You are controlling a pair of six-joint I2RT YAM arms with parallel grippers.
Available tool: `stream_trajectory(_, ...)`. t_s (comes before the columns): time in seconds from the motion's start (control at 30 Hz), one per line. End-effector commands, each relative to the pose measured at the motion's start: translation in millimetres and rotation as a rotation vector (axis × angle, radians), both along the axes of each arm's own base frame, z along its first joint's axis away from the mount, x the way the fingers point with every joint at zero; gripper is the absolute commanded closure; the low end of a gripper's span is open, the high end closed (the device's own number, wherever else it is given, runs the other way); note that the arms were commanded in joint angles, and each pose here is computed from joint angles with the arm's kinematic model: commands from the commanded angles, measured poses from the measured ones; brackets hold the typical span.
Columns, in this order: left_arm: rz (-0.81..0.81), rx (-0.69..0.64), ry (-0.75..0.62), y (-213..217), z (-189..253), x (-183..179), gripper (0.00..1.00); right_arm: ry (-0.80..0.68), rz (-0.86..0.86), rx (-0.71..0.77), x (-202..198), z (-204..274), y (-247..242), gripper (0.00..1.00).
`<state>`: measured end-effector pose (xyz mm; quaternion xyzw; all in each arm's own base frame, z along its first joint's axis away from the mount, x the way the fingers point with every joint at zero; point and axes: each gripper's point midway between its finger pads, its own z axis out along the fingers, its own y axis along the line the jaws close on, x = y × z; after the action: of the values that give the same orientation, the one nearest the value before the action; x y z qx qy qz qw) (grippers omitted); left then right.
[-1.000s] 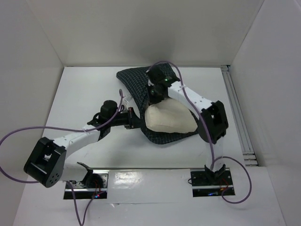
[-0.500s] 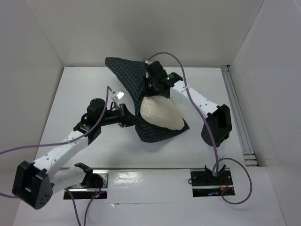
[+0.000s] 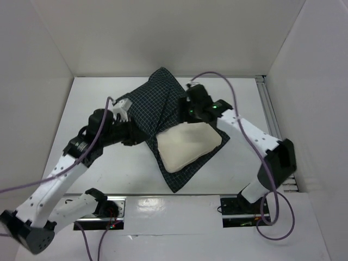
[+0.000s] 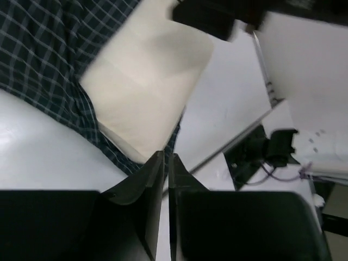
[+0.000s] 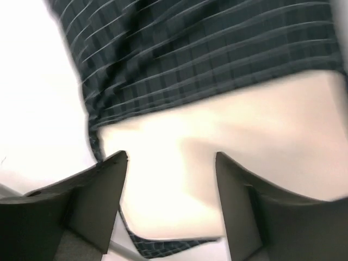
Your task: Put the pillow into the pillowcase
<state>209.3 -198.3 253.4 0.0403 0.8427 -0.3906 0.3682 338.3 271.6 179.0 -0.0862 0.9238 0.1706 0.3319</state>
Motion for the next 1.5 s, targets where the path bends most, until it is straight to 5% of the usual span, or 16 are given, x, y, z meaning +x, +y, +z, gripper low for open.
stream_trajectory(0.0, 0.06, 0.174, 0.027, 1, -13, 46, 0.78, 0.018, -0.281, -0.035, -5, 1, -82, 0.37)
stream_trajectory(0.03, 0.081, 0.287, 0.114, -4, -46, 66, 0.66, 0.027, -0.369, 0.01, -4, 5, -106, 0.48)
stream_trajectory(0.13, 0.065, 0.454, 0.124, -24, -51, 84, 0.31, 0.112, -0.417, 0.091, -30, -15, -133, 0.44)
stream_trajectory(0.17, 0.086, 0.55, 0.131, -24, -70, 98, 0.31, 0.121, -0.432, 0.125, -34, -16, -134, 0.27)
stream_trajectory(0.3, 0.109, 0.685, 0.039, -39, -71, 134, 0.29, 0.207, -0.469, 0.242, -65, -38, -136, 0.11)
stream_trajectory(0.6, 0.052, 0.917, 0.031, -49, -108, 144, 0.28, 0.324, -0.45, 0.416, -89, -66, -113, 0.08)
stream_trajectory(0.93, -0.112, 0.925, 0.003, -71, -129, 145, 0.28, 0.373, -0.414, 0.48, -89, -84, -99, 0.07)
stream_trajectory(1.27, -0.015, 1.01, -0.021, -66, -134, 170, 0.42, 0.414, -0.408, 0.519, -96, -99, -93, 0.07)
stream_trajectory(1.43, 0.015, 1.039, -0.03, -61, -132, 175, 0.77, 0.404, -0.379, 0.541, -93, -103, -80, 0.11)
stream_trajectory(1.47, 0.025, 1.027, -0.033, -63, -129, 177, 0.97, 0.399, -0.387, 0.535, -89, -103, -80, 0.12)
